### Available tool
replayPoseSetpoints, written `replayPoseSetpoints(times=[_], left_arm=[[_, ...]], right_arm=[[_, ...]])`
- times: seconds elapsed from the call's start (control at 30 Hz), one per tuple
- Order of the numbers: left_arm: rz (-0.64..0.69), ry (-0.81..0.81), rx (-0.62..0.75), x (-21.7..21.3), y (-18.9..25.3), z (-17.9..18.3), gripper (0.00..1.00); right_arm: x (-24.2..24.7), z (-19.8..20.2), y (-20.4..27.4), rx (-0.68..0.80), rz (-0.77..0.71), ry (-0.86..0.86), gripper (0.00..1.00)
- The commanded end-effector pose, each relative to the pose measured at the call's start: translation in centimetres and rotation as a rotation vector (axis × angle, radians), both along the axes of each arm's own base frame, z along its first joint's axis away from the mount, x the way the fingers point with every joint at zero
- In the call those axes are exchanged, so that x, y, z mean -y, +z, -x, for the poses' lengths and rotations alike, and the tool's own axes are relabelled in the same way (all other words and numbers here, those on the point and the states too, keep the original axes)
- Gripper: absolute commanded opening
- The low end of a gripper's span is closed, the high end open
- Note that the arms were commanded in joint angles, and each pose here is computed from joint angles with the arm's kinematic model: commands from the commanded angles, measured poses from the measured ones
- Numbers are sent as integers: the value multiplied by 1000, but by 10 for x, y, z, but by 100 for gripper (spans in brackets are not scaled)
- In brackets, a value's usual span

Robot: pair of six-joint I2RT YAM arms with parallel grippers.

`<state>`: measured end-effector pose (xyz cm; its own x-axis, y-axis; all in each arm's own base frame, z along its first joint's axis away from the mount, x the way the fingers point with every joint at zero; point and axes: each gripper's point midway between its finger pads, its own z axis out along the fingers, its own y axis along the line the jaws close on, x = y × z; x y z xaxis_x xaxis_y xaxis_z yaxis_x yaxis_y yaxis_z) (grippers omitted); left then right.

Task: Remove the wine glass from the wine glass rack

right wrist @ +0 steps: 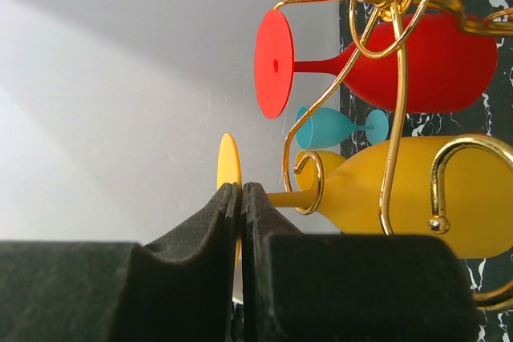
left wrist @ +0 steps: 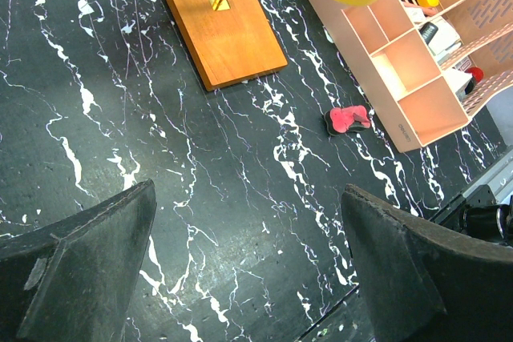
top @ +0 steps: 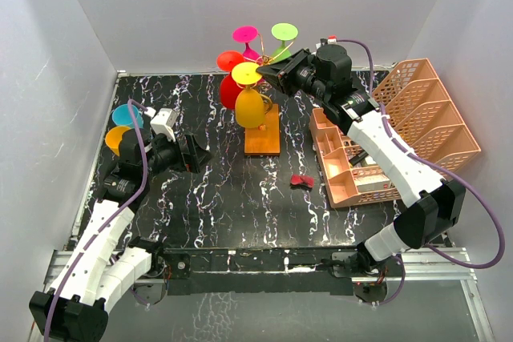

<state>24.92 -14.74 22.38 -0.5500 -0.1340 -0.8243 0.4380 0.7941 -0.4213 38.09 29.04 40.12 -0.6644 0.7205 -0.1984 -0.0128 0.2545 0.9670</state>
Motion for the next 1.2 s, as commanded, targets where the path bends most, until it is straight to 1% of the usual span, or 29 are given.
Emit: replayPoseSetpoints(times=[0.0, 0.2, 0.43, 0.63, 0.8, 1.17], left_arm=[[8, -30, 41, 4, 10, 3, 97], [7, -30, 40, 3, 10, 3, 97], [9, -31, 44, 4, 11, 4, 97], [8, -32, 43, 4, 11, 4, 97], [8, -31, 45, 3, 11, 4, 97], [8, -31, 47, 3, 11, 4, 97]], right_arm=[[-2, 3, 39, 109, -36, 23, 8], [-7, 1, 44, 125, -39, 40, 8], [-18, 0, 36, 106, -40, 64, 8], [-18, -11, 38, 115, -29, 17, 8], [-16, -23, 32, 94, -11, -27, 8], [3, -36, 33, 63, 9, -164, 8]])
